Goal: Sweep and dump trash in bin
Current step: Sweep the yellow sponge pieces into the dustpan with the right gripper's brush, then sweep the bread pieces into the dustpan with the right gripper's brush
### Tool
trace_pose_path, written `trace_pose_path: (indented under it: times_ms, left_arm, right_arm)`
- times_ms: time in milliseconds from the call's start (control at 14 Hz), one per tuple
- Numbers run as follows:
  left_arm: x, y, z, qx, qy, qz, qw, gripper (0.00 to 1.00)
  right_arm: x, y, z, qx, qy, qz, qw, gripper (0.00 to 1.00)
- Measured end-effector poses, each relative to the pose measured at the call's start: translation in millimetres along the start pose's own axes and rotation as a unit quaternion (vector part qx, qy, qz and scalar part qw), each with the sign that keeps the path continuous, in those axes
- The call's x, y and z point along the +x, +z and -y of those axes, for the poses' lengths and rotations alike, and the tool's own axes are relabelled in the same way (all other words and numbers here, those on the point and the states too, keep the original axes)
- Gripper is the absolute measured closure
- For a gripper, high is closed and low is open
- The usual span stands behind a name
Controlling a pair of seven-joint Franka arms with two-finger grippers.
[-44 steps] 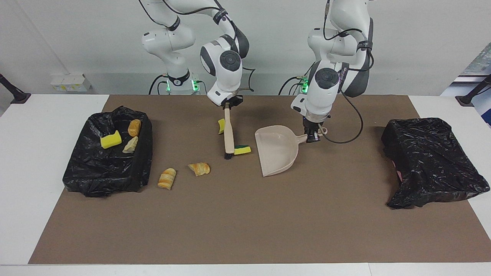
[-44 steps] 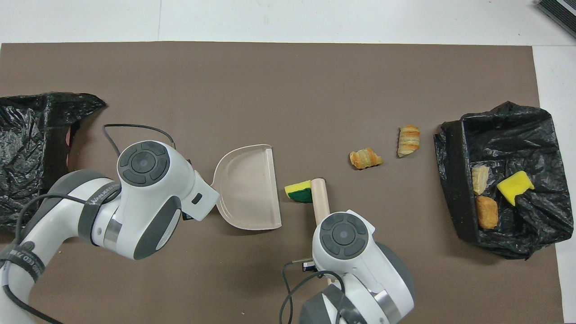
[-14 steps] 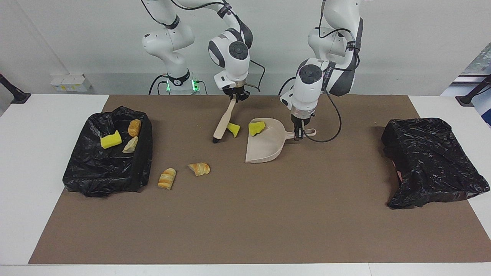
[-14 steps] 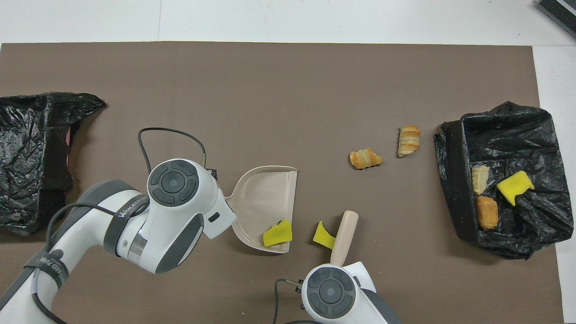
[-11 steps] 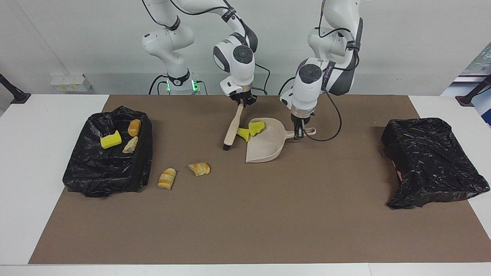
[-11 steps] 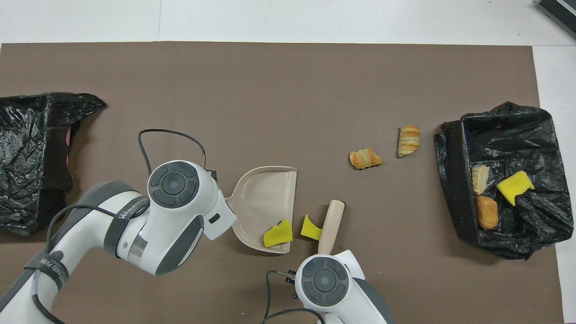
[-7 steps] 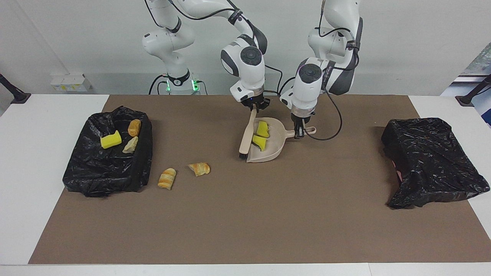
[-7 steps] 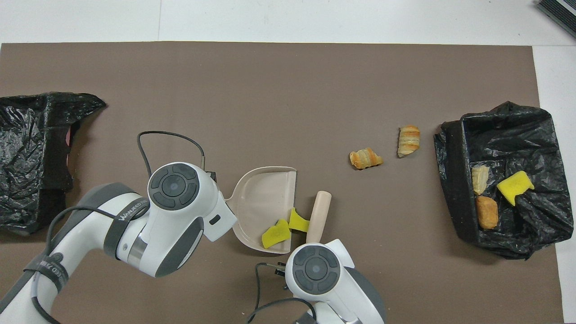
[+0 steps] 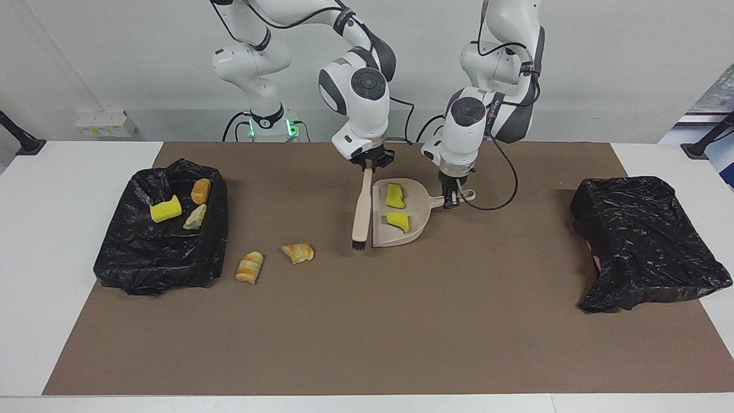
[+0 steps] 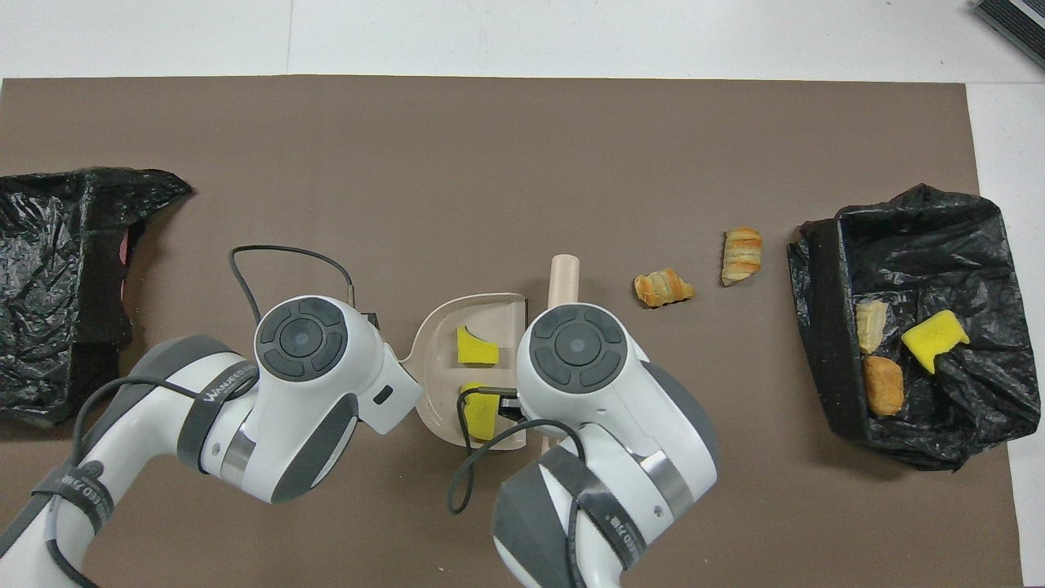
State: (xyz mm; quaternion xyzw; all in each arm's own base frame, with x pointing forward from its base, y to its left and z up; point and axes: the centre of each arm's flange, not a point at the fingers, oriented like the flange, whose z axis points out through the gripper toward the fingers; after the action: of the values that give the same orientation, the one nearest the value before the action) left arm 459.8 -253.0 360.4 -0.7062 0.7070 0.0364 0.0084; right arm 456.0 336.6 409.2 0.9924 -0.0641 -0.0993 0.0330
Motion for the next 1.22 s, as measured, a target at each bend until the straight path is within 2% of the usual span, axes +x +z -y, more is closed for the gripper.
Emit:
trace_pose_path:
  times_ms: [358,573,788,1218]
  left_arm:
    - [-9.2,-4.1,9.0,0.008,-0.062,-0.006,0.998,0.69]
    - [-8.3,-4.6,9.1,0.009,-0.090,-0.007,0.996,0.69]
    - [-5.1,-4.8,7.4,0.009,-0.125,-0.007,0.992,0.69]
    - [-0.4,-4.6,4.5,0.008,-0.147,-0.006,0.989,0.69]
  right_arm:
    - [77.5,8.4,-103.8,-0.092,-0.018,-0.024,0.995,0.74]
    - [112.7,19.1,-161.1,-0.129,-0.006,-0.026,0.991,0.74]
    - [126.6,30.7,-201.7,-0.150,0.011,-0.012,0.989,0.74]
    - [128.4,49.4,-240.0,-0.179,-0.018,0.010,0.984,0.74]
